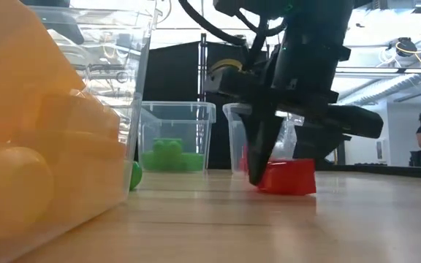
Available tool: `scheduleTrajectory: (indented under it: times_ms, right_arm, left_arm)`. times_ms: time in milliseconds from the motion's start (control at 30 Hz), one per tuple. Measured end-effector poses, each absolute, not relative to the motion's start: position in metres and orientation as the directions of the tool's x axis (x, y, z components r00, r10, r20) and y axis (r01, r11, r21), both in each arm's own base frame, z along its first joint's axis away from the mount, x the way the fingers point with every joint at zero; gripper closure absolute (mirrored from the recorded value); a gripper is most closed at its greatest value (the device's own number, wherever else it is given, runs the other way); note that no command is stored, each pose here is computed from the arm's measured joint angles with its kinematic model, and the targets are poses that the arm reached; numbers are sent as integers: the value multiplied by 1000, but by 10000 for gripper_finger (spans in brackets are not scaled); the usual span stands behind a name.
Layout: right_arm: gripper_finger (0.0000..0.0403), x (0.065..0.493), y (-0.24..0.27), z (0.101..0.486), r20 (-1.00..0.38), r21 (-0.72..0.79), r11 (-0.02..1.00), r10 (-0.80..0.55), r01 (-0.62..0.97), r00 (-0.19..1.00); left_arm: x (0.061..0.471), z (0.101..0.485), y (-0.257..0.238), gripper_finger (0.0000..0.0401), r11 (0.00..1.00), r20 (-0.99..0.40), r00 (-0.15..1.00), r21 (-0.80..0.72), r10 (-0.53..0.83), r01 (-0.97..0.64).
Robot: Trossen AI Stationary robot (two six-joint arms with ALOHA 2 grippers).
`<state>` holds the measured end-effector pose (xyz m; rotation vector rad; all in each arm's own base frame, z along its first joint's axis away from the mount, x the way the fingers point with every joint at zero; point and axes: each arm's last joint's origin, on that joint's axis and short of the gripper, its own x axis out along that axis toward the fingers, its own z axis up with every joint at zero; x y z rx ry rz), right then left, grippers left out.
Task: Sort blocks
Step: Put the red game piece into the top right transparent bin
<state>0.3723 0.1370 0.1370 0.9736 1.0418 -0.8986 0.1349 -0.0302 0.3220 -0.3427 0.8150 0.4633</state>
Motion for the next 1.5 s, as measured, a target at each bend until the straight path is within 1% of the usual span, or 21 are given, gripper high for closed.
scheduleTrajectory:
  times_ms: [100, 133, 200, 233, 300, 333, 367, 533, 700, 767, 867, 967, 1033, 1133, 1200, 1267, 1333, 1400, 1500]
  right_arm:
    - [267, 372, 137, 137, -959, 197, 317, -134, 928, 249]
    - [288, 372, 137, 138, -959, 195, 325, -134, 925, 249]
    - [291, 372, 137, 138, -958, 197, 347, -131, 917, 256]
    - [302, 373, 138, 140, -956, 201, 357, -130, 912, 262]
    - [369, 377, 139, 147, -952, 216, 390, -120, 895, 282]
    - [387, 378, 139, 150, -953, 216, 409, -111, 887, 283]
    - [394, 379, 140, 152, -953, 215, 423, -106, 880, 284]
    - [398, 383, 137, 175, -948, 172, 473, -161, 864, 276]
    - [398, 384, 128, 220, -926, 105, 509, -264, 854, 271]
    - [398, 383, 121, 238, -913, 57, 530, -316, 846, 259]
    - [398, 381, 103, 278, -876, -21, 557, -411, 830, 253]
    - [398, 377, 73, 314, -835, -142, 573, -507, 807, 214]
    - [398, 375, 50, 335, -816, -199, 570, -547, 797, 188]
    - [398, 373, 5, 360, -782, -243, 568, -595, 787, 188]
    - [399, 368, -30, 368, -778, -268, 546, -609, 794, 156]
    - [399, 360, -66, 371, -798, -279, 511, -594, 813, 101]
    - [399, 352, -98, 369, -832, -263, 491, -552, 830, 63]
    - [399, 346, -123, 369, -857, -214, 483, -509, 849, 73]
    - [398, 343, -144, 371, -860, -171, 495, -497, 852, 116]
  left_arm:
    - [135, 322, -30, 401, 847, -759, 596, -115, 262, -519]
    - [135, 322, -30, 401, 847, -759, 596, -115, 262, -519]
    - [135, 322, -30, 401, 847, -759, 596, -115, 261, -518]
    - [135, 322, -30, 401, 847, -759, 596, -115, 261, -518]
    - [135, 322, -30, 401, 847, -759, 596, -115, 262, -519]
    - [135, 322, -30, 401, 847, -759, 596, -115, 261, -518]
    - [135, 322, -30, 401, 847, -759, 596, -115, 261, -519]
    - [135, 322, -30, 401, 847, -759, 596, -116, 261, -519]
    - [135, 322, -30, 401, 846, -759, 596, -117, 262, -520]
    - [135, 322, -30, 401, 846, -759, 597, -117, 262, -520]
    - [135, 322, -30, 401, 846, -757, 599, -119, 262, -520]
    - [135, 322, -30, 401, 842, -756, 599, -119, 266, -525]
    - [135, 322, -30, 401, 842, -755, 599, -119, 267, -526]
    - [135, 322, -30, 401, 842, -755, 599, -119, 268, -527]
    - [135, 322, -30, 401, 841, -755, 599, -120, 268, -528]
    - [135, 322, -30, 401, 841, -755, 598, -121, 267, -528]
    - [136, 322, -30, 401, 841, -756, 597, -121, 267, -528]
    - [136, 322, -30, 401, 842, -760, 595, -122, 262, -526]
    - [136, 321, -31, 401, 842, -762, 592, -119, 262, -526]
